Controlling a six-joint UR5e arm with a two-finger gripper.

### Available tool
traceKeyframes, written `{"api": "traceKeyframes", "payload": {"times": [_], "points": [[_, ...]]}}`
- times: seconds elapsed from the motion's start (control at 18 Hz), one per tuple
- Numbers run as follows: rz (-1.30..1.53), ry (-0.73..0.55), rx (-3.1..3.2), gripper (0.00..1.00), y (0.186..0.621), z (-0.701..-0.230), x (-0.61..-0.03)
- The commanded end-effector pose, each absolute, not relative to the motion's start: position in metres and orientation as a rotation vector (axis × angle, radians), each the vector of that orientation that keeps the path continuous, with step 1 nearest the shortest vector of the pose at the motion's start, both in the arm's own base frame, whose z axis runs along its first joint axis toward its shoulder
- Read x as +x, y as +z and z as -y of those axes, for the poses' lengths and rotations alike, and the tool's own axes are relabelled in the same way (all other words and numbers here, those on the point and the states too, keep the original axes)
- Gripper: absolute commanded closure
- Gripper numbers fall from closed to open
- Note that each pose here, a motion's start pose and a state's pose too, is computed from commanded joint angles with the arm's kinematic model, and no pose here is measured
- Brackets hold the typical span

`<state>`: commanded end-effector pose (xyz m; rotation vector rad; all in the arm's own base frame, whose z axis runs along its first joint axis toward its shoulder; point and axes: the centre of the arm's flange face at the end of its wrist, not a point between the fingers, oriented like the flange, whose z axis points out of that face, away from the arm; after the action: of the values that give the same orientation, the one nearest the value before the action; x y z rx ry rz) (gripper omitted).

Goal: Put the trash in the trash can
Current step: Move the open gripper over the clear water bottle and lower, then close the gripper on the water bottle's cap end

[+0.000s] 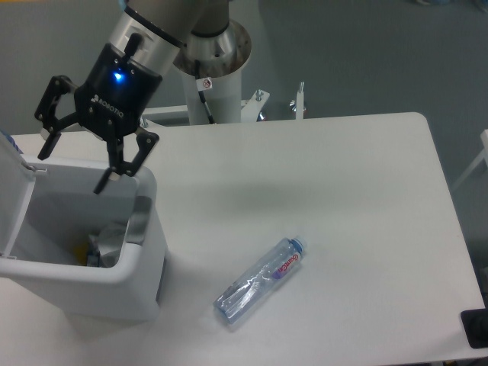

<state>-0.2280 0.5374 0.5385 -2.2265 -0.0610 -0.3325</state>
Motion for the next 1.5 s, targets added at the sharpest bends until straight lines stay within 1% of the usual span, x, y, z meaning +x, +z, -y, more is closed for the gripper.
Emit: {"api": "traceKeyframes", "payload": {"times": [0.11,0.28,0.39,0.56,0.67,0.83,1.06,1.11,1.22,1.28,1.5], "points": [[0.115,-0.298,-2.221,0.00,0.538,-0.525,-0.258],[0.110,-0.236,-2.231,0.00,0.521,-0.521,-0.309],[0.096,-0.191,-2.255,0.00,0.506,-0.530,-0.343],[0.105,-0.054,-2.364,0.00,0.475,-0.553,-0.388],[0.142,0.004,-2.430,0.00,0.454,-0.559,-0.406],[0.154,-0.018,-2.465,0.00,0.430,-0.567,-0.412],[0.142,-0.049,-2.541,0.00,0.377,-0.576,-0.424],[0.118,-0.032,-2.581,0.00,0.363,-0.579,-0.422],[0.012,0.015,-2.665,0.00,0.336,-0.592,-0.398],[-0.019,0.012,-2.682,0.00,0.327,-0.596,-0.390],[-0.031,-0.008,-2.712,0.00,0.303,-0.603,-0.388]]}}
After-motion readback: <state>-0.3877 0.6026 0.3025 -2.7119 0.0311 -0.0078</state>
